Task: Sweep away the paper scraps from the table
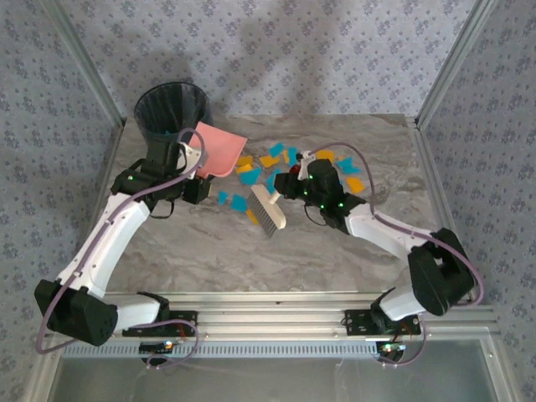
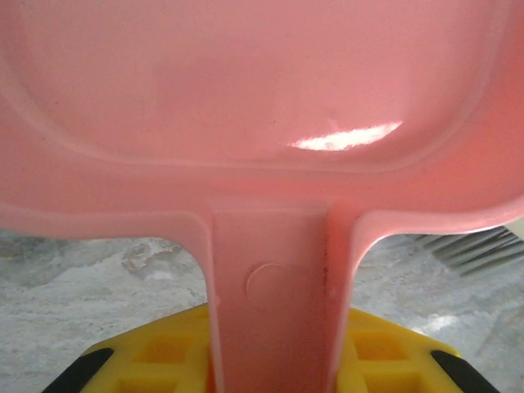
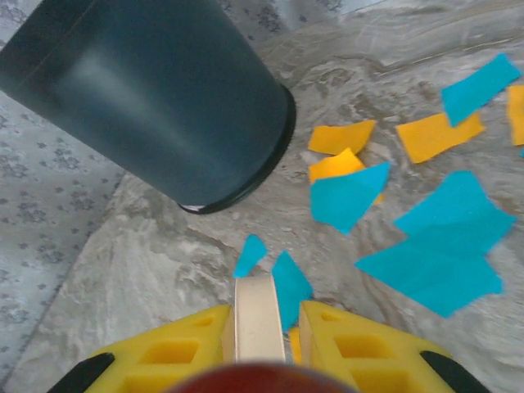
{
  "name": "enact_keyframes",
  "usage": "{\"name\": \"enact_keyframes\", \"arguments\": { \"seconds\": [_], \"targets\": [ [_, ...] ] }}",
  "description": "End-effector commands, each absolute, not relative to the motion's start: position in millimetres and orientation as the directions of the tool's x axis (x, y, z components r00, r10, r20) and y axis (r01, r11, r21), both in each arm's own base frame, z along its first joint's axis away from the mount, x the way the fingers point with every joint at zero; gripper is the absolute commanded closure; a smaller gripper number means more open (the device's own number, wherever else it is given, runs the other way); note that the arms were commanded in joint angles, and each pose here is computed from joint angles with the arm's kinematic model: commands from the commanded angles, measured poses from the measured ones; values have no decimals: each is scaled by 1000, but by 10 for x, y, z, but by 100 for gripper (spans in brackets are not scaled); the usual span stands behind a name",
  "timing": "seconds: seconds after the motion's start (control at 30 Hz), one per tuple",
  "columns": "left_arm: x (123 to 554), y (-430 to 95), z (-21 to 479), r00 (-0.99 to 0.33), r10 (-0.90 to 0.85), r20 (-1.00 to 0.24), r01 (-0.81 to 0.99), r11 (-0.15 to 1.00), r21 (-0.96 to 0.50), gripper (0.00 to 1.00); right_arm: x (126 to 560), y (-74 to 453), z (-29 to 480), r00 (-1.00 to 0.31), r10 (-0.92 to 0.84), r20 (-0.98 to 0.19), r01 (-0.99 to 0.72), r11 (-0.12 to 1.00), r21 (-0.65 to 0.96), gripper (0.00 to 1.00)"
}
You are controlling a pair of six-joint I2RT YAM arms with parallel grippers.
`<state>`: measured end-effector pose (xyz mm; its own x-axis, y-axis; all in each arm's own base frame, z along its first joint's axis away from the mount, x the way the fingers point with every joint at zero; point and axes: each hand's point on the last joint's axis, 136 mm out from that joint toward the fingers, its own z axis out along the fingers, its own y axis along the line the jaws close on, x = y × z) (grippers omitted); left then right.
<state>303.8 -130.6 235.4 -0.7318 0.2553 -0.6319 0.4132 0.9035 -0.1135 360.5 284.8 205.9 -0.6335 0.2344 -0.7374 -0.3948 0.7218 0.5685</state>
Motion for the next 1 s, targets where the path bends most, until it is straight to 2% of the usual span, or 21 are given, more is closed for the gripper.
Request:
{"name": "enact_keyframes", "arguments": {
  "seconds": [0.0,0.53,0.8,0.97],
  "targets": [
    [3147,-1185,2544,-678,198,-708,351,933,-75,100,3739,3123,2382,-622,318,-715,-433,621,653,100],
    [3153,-1062,2541,-673,166,-720,310,948,-71,100,4319,3793,2108,-704,404,-584,-350,518,780,100],
    [3152,-1065,2508,-682,176,-710,315,947,-68,100,4540,3798,1617,-734,445,-513,-209,570,794,100],
    [3154,-1061,2483,-688,182,-702,316,947,-65,100,4553,3633,1409,-733,450,-511,-140,634,760,100]
  ]
}}
